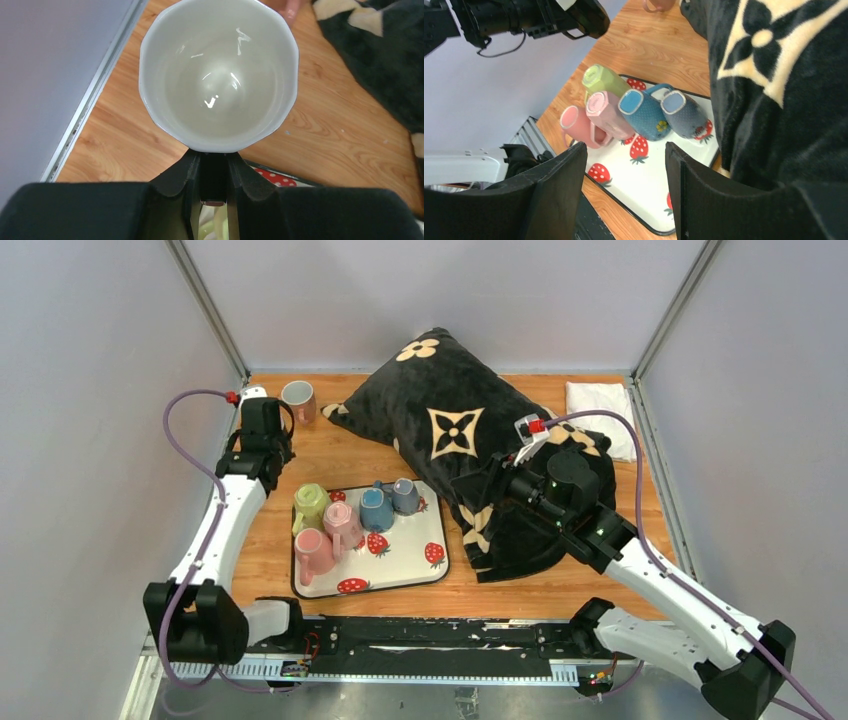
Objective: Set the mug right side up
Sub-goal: Place the cup at the corner of the board.
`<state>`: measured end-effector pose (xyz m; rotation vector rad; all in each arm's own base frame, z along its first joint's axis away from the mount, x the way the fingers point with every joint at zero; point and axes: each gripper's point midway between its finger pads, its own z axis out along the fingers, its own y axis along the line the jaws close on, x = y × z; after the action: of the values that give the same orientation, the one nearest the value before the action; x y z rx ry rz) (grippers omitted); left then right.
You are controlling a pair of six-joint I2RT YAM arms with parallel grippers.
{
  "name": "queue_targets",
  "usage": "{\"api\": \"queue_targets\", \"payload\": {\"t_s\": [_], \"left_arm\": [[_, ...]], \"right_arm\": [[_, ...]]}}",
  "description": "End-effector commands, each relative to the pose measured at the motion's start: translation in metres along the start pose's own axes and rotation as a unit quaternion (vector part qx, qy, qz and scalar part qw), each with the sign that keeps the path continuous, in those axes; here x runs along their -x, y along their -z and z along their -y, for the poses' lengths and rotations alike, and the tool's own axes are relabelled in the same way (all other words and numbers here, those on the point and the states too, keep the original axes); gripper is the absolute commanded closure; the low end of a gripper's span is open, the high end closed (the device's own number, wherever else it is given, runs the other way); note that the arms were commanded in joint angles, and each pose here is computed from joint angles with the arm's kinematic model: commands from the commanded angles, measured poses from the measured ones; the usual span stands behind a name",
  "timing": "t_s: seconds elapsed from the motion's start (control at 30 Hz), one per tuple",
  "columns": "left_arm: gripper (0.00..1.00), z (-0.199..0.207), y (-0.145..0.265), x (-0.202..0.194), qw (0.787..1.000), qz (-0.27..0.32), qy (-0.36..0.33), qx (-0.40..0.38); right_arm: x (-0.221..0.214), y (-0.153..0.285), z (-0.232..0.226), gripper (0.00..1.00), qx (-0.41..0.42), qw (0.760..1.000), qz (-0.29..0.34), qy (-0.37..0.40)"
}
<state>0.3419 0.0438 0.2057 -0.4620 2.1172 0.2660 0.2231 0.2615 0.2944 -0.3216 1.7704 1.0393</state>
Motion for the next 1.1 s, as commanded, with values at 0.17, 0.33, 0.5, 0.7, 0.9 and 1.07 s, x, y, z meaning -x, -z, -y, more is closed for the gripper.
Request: {"api": "queue_targets", "payload": {"t_s": [0.17,0.33,0.5,0.7,0.9,1.07], "left_arm": [[1.0,-0.014,-0.037,0.065,0.991,0.099,0.086,0.02],[1.0,-0.009,-0.058,0.077,0.989,0.115,0.085,0.023],[1.0,-0.007,-0.084,0.084,0.99,0.109,0.09,0.028],[1.0,-0.008,-0.114,0.087,0.991,0.096,0.092,0.031],[1.0,-0.007,-0.137,0.093,0.992,0.089,0.083,0.022],[1.0,-0.007,-0.151,0.094,0.993,0.082,0.077,0.019]], "right_arm": [[-0.009,0.023,0.016,0.37,-0.046,0.998,-0.024,0.044],[-0.013,0.031,0.021,0.37,-0.058,0.996,-0.028,0.055],[-0.011,0.038,0.026,0.37,-0.074,0.995,-0.022,0.064],[-0.007,0.044,0.032,0.37,-0.093,0.992,-0.02,0.077],[-0.007,0.043,0.035,0.37,-0.1,0.991,-0.022,0.08],[-0.008,0.043,0.036,0.37,-0.105,0.991,-0.029,0.079]]}}
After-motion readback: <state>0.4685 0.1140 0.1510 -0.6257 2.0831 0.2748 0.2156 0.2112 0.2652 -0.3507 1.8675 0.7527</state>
